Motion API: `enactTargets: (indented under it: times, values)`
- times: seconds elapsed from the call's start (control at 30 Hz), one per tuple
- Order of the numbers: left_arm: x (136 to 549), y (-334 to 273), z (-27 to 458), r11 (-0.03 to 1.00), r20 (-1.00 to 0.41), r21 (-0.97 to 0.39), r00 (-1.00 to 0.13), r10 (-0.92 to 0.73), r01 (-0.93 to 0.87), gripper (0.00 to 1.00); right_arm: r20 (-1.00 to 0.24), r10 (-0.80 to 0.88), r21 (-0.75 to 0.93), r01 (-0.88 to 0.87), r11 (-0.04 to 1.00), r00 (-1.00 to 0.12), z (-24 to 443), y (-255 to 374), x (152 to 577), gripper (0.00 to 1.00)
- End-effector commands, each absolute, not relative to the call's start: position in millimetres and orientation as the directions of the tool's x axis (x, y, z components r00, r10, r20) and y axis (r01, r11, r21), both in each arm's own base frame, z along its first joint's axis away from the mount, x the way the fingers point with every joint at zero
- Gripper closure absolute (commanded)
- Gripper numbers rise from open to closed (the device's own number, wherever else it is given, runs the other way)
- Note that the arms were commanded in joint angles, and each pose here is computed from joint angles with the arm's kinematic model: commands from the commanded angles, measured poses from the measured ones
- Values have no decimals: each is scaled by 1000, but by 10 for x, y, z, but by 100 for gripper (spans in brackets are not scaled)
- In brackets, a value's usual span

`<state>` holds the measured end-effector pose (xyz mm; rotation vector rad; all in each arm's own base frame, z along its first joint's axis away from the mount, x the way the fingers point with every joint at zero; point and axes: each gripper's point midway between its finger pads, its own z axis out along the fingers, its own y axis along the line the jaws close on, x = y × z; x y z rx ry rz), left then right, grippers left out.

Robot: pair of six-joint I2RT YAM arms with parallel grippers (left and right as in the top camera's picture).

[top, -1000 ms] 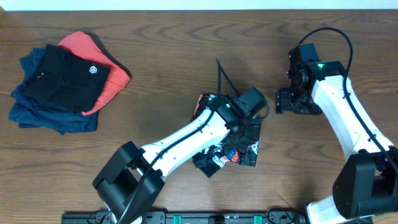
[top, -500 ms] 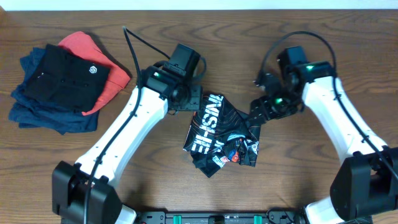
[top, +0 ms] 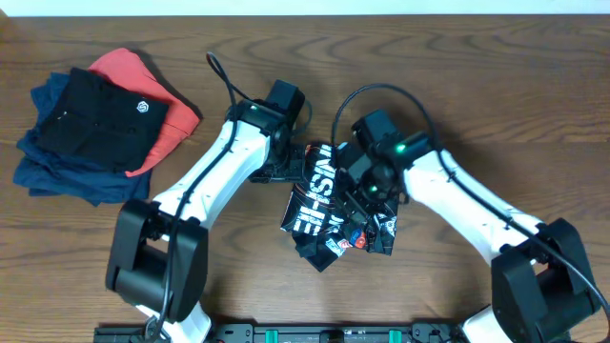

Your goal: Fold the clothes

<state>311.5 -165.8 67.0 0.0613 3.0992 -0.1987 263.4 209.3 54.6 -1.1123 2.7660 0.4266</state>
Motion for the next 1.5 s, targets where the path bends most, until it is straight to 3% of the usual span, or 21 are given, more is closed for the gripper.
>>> enactTargets:
  times: [0.0, 0.23, 0.33, 0.43, 0.63, 0.67, 0.8, 1.1, 1.3, 1.47]
  values:
    - [3052, -1693, 553, 989, 14, -146, -999, 37, 34, 42, -204, -690, 141, -718, 682, -695, 368, 2041, 2587, 25]
    - [3031, -1704, 449, 989, 45, -144, -998, 37, 30, 41, -221, -575, 12, -592, 806, -788, 222, 1856, 2781, 66]
    - [3030, -1705, 444, 989, 46, -144, -998, 38, 31, 41, -234, -504, -57, -506, 861, -831, 234, 1719, 2905, 98]
    - [3045, -1712, 444, 989, 40, -147, -998, 38, 32, 37, -275, -345, -172, -307, 936, -897, 299, 1426, 3089, 99]
    - [3062, -1718, 445, 988, 33, -149, -999, 38, 32, 37, -312, -128, -198, -67, 978, -942, 376, 971, 3272, 96]
    - [3062, -1718, 445, 988, 33, -149, -999, 38, 32, 37, -309, -92, -202, -30, 979, -947, 374, 880, 3278, 93]
    - [3063, -1719, 445, 988, 32, -150, -999, 38, 32, 37, -291, 2, -171, 54, 984, -957, 353, 628, 3309, 61]
    - [3107, -1738, 446, 986, 12, -157, -999, 52, 50, 37, -177, -267, 130, -292, 948, -947, 539, 1190, 2858, 60]
    - [3114, -1741, 447, 986, 8, -158, -998, 57, 55, 36, -138, -456, 315, -475, 821, -879, 776, 1604, 2318, 57]
    - [3105, -1731, 445, 986, 10, -153, -998, 64, 62, 36, -162, -674, 331, -683, 651, -721, 724, 1895, 2010, 54]
